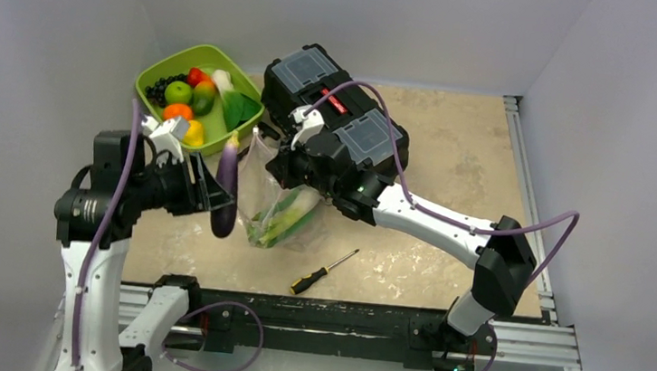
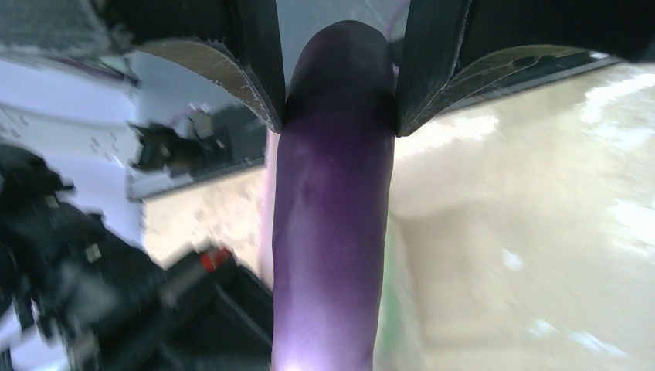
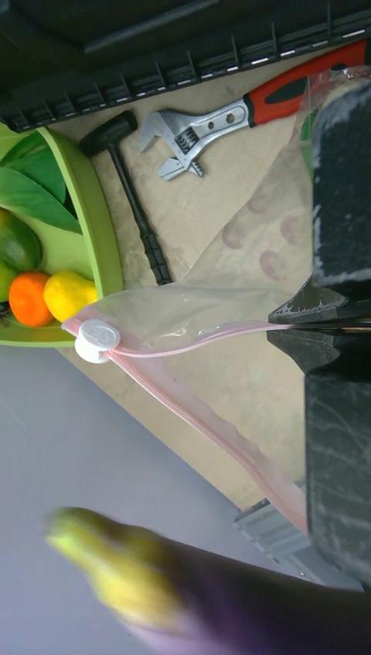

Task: Place the food in the zip-top bag and seal the zipper
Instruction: Place the fake vegetable in the zipper food storage bag, then pick up the fake vegetable from the zipper food storage bag.

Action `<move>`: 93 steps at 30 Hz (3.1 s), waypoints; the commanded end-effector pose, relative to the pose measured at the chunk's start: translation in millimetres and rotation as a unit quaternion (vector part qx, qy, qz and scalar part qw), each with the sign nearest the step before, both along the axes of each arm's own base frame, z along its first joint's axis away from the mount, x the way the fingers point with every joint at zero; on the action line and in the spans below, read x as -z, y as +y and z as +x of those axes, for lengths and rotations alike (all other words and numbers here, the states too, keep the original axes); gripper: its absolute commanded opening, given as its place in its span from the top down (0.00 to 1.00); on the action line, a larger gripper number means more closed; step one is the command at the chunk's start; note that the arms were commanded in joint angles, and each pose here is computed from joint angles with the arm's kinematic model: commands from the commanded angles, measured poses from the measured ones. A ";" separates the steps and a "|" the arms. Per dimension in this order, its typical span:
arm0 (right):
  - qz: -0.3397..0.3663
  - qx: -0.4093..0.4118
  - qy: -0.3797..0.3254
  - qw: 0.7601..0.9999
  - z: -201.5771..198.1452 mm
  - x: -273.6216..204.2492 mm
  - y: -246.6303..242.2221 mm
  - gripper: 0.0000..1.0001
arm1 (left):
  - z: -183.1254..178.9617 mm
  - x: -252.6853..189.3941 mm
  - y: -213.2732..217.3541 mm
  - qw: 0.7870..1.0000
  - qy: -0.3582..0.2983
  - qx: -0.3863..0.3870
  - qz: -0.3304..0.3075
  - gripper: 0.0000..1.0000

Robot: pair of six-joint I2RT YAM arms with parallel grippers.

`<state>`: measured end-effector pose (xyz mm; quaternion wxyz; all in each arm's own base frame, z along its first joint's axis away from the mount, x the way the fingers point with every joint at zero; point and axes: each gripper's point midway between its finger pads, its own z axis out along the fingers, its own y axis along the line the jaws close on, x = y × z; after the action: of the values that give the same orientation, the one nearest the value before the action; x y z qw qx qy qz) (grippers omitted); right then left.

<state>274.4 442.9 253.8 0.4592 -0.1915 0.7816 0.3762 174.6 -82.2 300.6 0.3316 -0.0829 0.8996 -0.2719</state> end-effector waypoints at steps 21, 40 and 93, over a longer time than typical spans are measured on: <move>0.066 -0.030 -0.184 0.980 -50.1 -99.0 -2.5 1.00 | -105.8 -3.8 -82.5 0.916 0.232 0.034 -0.326 1.00; 0.071 -0.073 -0.204 0.974 -81.1 -99.2 1.8 1.00 | -54.7 22.3 -66.1 0.828 0.262 -0.220 -0.444 1.00; 0.077 -0.084 -0.160 0.980 -86.1 -91.1 21.4 1.00 | -34.6 -16.1 -45.3 0.987 -0.039 -0.016 -0.153 0.36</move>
<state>190.2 458.2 304.7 0.5368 -0.2976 0.6788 0.4032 135.7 -130.4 306.5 0.2742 -0.2335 0.8267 -0.4323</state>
